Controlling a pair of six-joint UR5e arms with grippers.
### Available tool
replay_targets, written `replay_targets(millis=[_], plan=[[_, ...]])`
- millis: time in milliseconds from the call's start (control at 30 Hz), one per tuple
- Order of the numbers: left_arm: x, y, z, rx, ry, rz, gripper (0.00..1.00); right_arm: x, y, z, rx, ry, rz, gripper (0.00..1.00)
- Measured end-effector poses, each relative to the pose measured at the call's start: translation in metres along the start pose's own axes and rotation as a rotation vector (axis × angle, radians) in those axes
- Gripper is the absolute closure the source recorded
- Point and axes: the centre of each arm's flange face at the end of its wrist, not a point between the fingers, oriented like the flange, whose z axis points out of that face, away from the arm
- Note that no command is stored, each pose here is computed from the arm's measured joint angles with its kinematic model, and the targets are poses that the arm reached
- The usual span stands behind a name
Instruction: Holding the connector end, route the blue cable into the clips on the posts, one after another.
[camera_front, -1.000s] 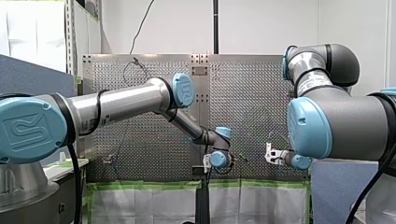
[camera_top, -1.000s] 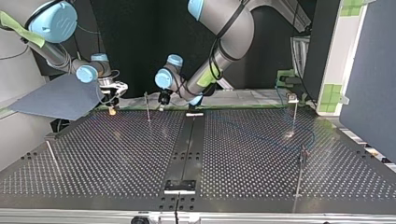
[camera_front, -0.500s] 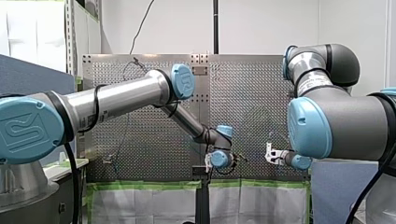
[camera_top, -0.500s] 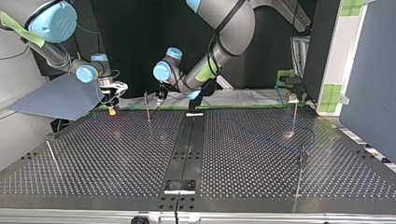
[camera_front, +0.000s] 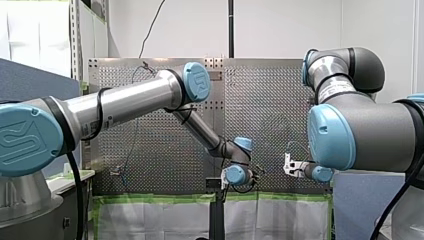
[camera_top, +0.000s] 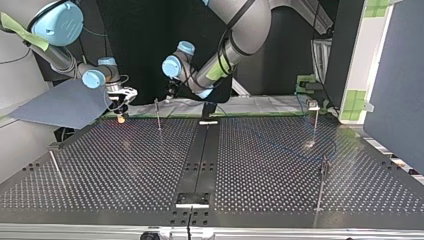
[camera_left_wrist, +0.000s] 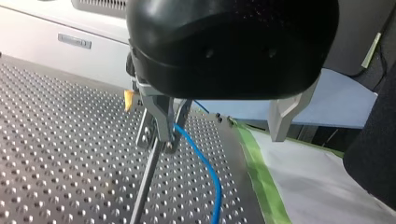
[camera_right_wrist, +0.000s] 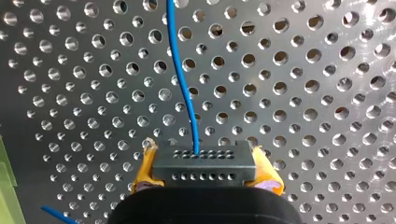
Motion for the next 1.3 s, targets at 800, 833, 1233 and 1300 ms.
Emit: replay_targets(millis=[800,833,1233,1300], plan=[[-0.018,-0.029,-0.009,0.044,-0.054,-0.006,0.00,-0.003,0.000,0.000,0.000,-0.004,0.005,1.00],[-0.018,-0.030,-0.009,0.044,-0.054,-0.007,0.00,-0.003,0.000,0.000,0.000,-0.004,0.005,1.00],[-0.017,-0.031,-0.011,0.014,-0.058,-0.003,0.00,-0.004,-0.001,-0.001,0.000,-0.006,0.006,1.00],[-0.017,-0.031,-0.012,0.013,-0.057,-0.002,0.00,-0.004,-0.001,-0.001,0.000,-0.006,0.006,1.00]])
